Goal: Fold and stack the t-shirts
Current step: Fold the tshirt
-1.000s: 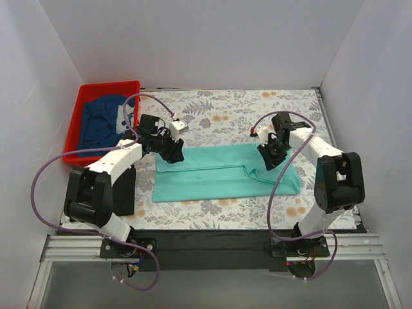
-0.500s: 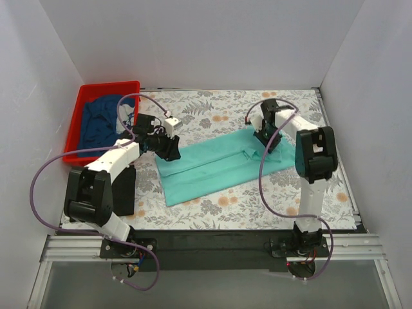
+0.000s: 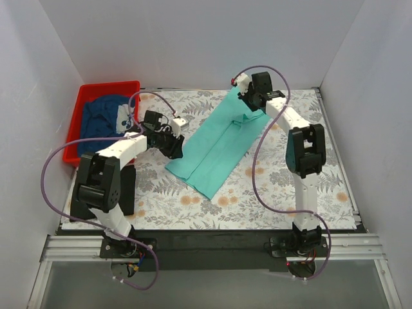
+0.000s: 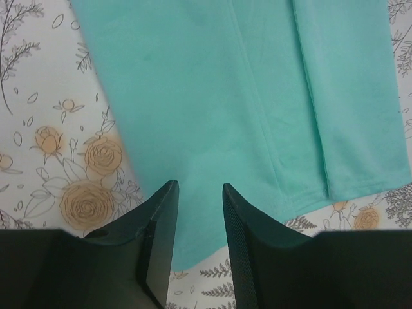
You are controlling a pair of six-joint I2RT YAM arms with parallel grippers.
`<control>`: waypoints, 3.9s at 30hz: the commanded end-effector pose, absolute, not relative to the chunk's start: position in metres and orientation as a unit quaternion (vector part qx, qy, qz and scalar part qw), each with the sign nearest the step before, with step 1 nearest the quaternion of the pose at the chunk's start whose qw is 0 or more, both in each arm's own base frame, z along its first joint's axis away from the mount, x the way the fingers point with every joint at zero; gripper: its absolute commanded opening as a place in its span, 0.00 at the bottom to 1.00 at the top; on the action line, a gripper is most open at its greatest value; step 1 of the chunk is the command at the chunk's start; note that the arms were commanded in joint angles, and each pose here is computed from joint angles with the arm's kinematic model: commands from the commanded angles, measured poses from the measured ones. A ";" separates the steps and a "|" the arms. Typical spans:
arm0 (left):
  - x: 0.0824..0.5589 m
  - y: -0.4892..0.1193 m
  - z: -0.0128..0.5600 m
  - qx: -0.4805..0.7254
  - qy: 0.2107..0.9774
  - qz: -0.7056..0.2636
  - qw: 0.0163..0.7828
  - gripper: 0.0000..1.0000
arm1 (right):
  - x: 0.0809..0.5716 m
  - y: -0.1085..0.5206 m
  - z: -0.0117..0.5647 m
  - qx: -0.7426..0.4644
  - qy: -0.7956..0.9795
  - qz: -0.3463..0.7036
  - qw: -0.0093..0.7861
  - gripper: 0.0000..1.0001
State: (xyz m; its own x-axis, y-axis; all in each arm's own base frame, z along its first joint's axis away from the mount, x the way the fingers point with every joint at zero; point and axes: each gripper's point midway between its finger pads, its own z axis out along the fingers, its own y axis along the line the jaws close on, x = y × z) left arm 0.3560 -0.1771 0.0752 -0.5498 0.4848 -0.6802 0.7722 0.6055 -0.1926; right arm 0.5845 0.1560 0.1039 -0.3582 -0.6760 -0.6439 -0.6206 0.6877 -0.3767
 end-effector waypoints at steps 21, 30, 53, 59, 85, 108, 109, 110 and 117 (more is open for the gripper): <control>0.223 -0.220 -0.002 0.529 0.829 -0.142 0.111 0.19 | 0.470 0.084 0.212 -0.322 0.856 0.024 0.404 0.29; 0.139 -0.307 0.046 0.555 0.794 -0.232 0.087 0.22 | 0.442 0.071 0.178 -0.334 0.878 0.055 0.339 0.27; 0.382 -0.304 0.045 0.251 0.887 -0.323 0.212 0.22 | 0.381 0.166 0.044 -0.359 0.888 0.205 0.203 0.08; 0.406 -0.282 0.023 0.207 0.901 -0.325 0.200 0.21 | 0.412 0.175 0.023 -0.341 0.894 0.196 0.212 0.07; 0.436 -0.268 0.216 0.268 0.796 -0.394 0.372 0.46 | 0.488 0.192 0.229 -0.405 0.794 0.151 0.428 0.68; 0.179 -0.227 0.114 0.611 0.633 -0.269 0.393 0.72 | 0.190 0.180 0.117 -0.656 0.651 0.192 0.329 0.54; 0.177 -0.228 0.109 0.615 0.631 -0.264 0.391 0.71 | 0.187 0.181 0.112 -0.659 0.650 0.197 0.323 0.53; 0.174 -0.229 0.101 0.619 0.632 -0.262 0.385 0.69 | 0.185 0.184 0.109 -0.668 0.640 0.197 0.324 0.52; 0.175 -0.245 0.076 0.669 0.599 -0.233 0.373 0.59 | 0.175 0.180 0.062 -0.719 0.611 0.165 0.286 0.47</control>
State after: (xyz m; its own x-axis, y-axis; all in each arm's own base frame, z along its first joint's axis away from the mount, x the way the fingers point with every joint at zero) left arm 0.1611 -0.2369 0.0767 0.0495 0.6243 -0.7796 0.9950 0.0366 0.0925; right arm 0.1640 0.1741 0.0659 0.1065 -0.7868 -0.6079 -0.9911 -0.0350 -0.1283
